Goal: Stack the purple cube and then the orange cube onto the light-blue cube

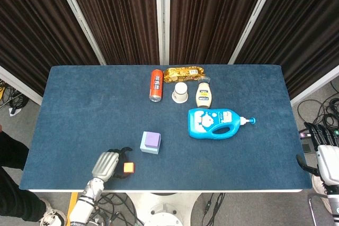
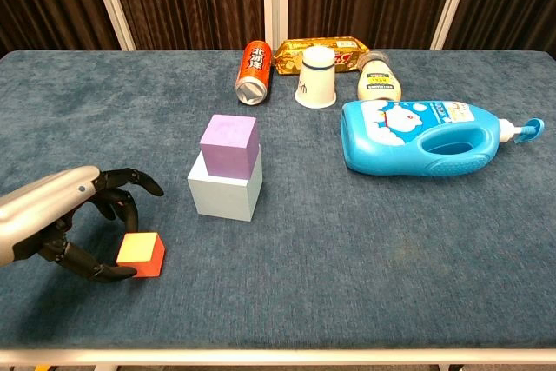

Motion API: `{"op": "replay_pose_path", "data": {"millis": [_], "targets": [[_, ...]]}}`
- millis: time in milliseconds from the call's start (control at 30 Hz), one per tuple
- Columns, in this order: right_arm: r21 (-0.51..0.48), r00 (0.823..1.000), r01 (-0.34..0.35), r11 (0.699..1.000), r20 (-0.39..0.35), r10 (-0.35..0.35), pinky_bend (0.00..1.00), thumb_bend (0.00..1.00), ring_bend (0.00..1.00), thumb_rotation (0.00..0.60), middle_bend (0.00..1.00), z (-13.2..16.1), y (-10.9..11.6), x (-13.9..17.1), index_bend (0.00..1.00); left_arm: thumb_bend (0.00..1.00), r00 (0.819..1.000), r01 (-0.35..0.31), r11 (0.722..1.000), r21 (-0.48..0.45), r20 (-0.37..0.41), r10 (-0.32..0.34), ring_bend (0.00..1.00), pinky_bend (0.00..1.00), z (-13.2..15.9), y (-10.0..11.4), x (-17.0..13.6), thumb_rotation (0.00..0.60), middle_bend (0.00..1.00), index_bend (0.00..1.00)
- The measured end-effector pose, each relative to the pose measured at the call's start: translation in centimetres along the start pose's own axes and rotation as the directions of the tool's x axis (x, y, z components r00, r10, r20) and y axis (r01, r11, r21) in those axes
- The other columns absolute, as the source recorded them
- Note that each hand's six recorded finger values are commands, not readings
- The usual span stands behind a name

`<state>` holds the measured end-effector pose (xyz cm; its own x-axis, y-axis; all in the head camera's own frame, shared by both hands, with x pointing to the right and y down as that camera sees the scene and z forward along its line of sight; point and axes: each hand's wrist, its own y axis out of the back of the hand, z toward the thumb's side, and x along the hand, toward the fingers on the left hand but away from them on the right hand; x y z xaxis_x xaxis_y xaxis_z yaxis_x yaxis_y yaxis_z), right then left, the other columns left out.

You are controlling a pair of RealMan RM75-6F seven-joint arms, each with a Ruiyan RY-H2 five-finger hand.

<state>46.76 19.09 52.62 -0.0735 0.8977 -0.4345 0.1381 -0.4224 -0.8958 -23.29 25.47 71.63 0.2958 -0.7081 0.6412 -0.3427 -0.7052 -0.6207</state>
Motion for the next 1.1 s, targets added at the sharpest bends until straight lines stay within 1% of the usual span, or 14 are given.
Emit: {"op": "replay_pose_path", "data": {"millis": [367, 500, 600, 700, 800, 900, 1033, 1100], "targets": [[-0.001, 1.0, 0.0, 1.0, 0.005, 0.0, 0.0, 0.23, 0.0, 0.6, 0.09, -0.1, 0.1, -0.1, 0.04, 0.25, 1.0, -0.012, 1.0, -0.015, -0.018, 0.012, 0.43, 0.38, -0.2, -0.2, 0.1, 0.6, 0.65, 0.35], [-0.001, 1.0, 0.0, 1.0, 0.007, 0.0, 0.0, 0.23, 0.0, 0.6, 0.09, -0.1, 0.1, -0.1, 0.04, 0.25, 1.0, -0.023, 1.0, -0.009, -0.018, 0.023, 0.43, 0.38, -0.4, 0.4, 0.0, 0.6, 0.65, 0.34], [-0.001, 1.0, -0.002, 1.0, 0.008, 0.002, 0.0, 0.23, 0.0, 0.6, 0.09, -0.1, 0.0, -0.1, 0.04, 0.25, 0.999, -0.038, 0.999, 0.007, -0.015, 0.039, 0.43, 0.38, -0.6, 1.3, -0.1, 0.6, 0.65, 0.34], [0.0, 1.0, -0.002, 1.0, 0.007, 0.002, 0.0, 0.23, 0.0, 0.6, 0.09, -0.1, 0.0, -0.1, 0.04, 0.25, 0.998, -0.066, 0.997, 0.035, -0.013, 0.066, 0.43, 0.38, -1.1, 2.8, -0.1, 0.6, 0.65, 0.34], [0.001, 1.0, -0.002, 1.0, 0.005, 0.002, 0.0, 0.23, 0.0, 0.6, 0.09, 0.0, 0.0, -0.1, 0.04, 0.25, 0.995, -0.098, 0.992, 0.074, -0.016, 0.1, 0.43, 0.38, -1.7, 4.8, 0.1, 0.6, 0.65, 0.34], [0.002, 1.0, -0.003, 1.0, 0.004, 0.003, 0.0, 0.23, 0.0, 0.6, 0.09, 0.0, 0.0, -0.1, 0.04, 0.25, 0.991, -0.128, 0.984, 0.122, -0.02, 0.131, 0.43, 0.38, -2.5, 6.9, 0.4, 0.6, 0.64, 0.35], [0.003, 1.0, -0.003, 1.0, 0.003, 0.003, 0.0, 0.23, 0.0, 0.6, 0.09, 0.1, 0.0, -0.1, 0.04, 0.25, 0.984, -0.171, 0.967, 0.187, -0.018, 0.178, 0.43, 0.38, -3.5, 10.4, 1.3, 0.6, 0.64, 0.34], [0.003, 1.0, 0.0, 1.0, 0.0, 0.0, 0.0, 0.23, 0.0, 0.6, 0.09, 0.1, 0.0, -0.1, 0.04, 0.25, 0.982, -0.184, 0.961, 0.206, -0.009, 0.19, 0.43, 0.38, -3.7, 11.8, 1.9, 0.6, 0.63, 0.35]]}}
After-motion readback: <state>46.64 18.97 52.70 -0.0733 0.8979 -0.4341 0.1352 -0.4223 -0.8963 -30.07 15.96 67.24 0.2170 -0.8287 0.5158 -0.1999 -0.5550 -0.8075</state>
